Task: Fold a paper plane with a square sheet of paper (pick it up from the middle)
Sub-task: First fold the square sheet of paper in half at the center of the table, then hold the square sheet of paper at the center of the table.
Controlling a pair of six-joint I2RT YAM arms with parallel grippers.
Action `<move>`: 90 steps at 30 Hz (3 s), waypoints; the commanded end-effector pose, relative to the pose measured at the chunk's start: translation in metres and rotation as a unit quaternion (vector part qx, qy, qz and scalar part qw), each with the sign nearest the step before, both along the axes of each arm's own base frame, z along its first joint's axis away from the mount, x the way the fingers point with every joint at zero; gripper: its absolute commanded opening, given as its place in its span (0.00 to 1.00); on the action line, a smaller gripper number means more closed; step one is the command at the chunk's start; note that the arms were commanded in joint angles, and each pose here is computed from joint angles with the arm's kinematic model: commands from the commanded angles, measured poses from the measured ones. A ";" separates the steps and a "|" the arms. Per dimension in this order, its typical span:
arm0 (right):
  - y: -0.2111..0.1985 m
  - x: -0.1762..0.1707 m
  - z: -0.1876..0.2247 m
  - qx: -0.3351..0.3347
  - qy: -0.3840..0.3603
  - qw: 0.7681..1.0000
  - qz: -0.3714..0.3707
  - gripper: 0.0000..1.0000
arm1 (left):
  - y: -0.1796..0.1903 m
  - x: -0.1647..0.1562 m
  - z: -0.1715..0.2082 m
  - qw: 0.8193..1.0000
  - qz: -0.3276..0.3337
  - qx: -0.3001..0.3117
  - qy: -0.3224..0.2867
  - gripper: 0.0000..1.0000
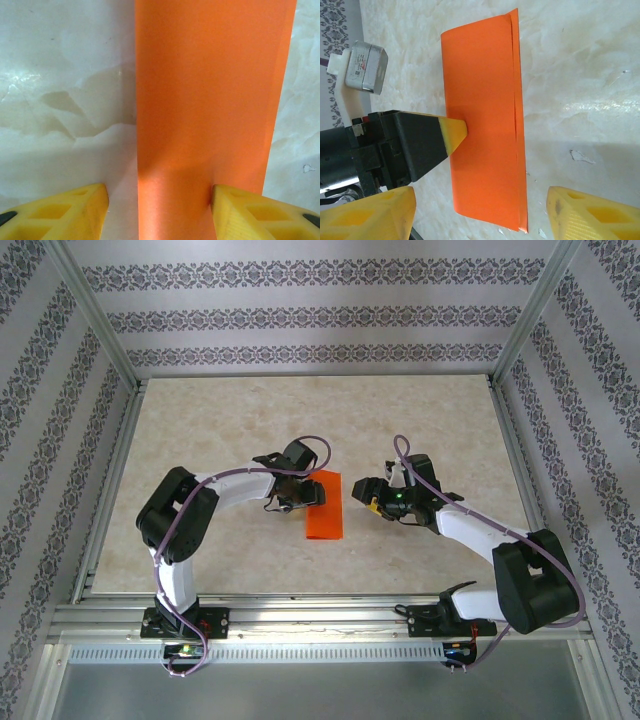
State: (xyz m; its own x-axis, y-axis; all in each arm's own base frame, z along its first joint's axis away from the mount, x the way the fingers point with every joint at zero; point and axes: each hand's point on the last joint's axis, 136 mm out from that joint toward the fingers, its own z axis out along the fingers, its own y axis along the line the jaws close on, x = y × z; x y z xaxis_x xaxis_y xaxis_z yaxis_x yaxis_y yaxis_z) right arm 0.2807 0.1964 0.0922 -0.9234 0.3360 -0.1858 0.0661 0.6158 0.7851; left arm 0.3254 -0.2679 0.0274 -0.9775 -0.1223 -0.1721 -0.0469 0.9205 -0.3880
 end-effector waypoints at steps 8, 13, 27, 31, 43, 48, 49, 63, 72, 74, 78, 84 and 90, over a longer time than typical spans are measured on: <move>0.001 0.003 0.003 -0.007 -0.006 1.000 -0.003 0.71 | 0.013 0.000 -0.020 0.998 -0.006 0.049 0.026 0.60; 0.001 0.003 0.002 -0.008 -0.003 1.000 -0.002 0.72 | 0.014 -0.001 -0.028 0.997 -0.017 0.065 0.038 0.60; 0.001 0.003 0.000 -0.011 -0.001 1.000 -0.002 0.72 | 0.018 0.002 -0.037 0.993 -0.018 0.105 0.055 0.63; 0.001 0.003 -0.001 -0.011 0.000 1.000 0.001 0.72 | 0.018 0.002 -0.038 0.992 -0.017 0.108 0.056 0.63; 0.007 0.002 -0.014 -0.012 0.023 1.000 0.017 0.56 | 0.015 0.000 -0.044 0.992 -0.019 0.108 0.059 0.65; 0.009 0.003 -0.017 -0.013 0.029 0.999 0.020 0.54 | 0.012 -0.001 -0.048 0.992 -0.018 0.103 0.065 0.65; 0.009 0.004 -0.016 -0.013 0.028 0.999 0.019 0.54 | 0.013 0.000 -0.048 0.992 -0.018 0.105 0.065 0.65; 0.020 0.003 -0.026 -0.021 0.040 0.998 0.041 0.26 | 0.016 -0.004 -0.053 0.991 -0.011 0.108 0.072 0.64; 0.016 0.009 -0.034 -0.061 0.036 0.997 0.020 0.21 | 0.016 -0.004 -0.053 0.992 -0.001 0.107 0.073 0.64; 0.018 0.009 -0.036 -0.068 0.035 0.997 0.024 0.18 | 0.017 -0.004 -0.054 0.991 0.001 0.108 0.073 0.64; 0.016 0.011 -0.038 -0.077 0.033 0.996 0.015 0.20 | 0.016 -0.005 -0.055 0.992 0.000 0.104 0.075 0.64; 0.012 0.008 -0.037 -0.078 0.031 0.996 0.013 0.21 | 0.015 -0.005 -0.057 0.992 -0.003 0.101 0.075 0.64; 0.013 0.007 -0.036 -0.074 0.031 0.997 0.015 0.21 | 0.013 -0.005 -0.058 0.992 -0.017 0.102 0.074 0.66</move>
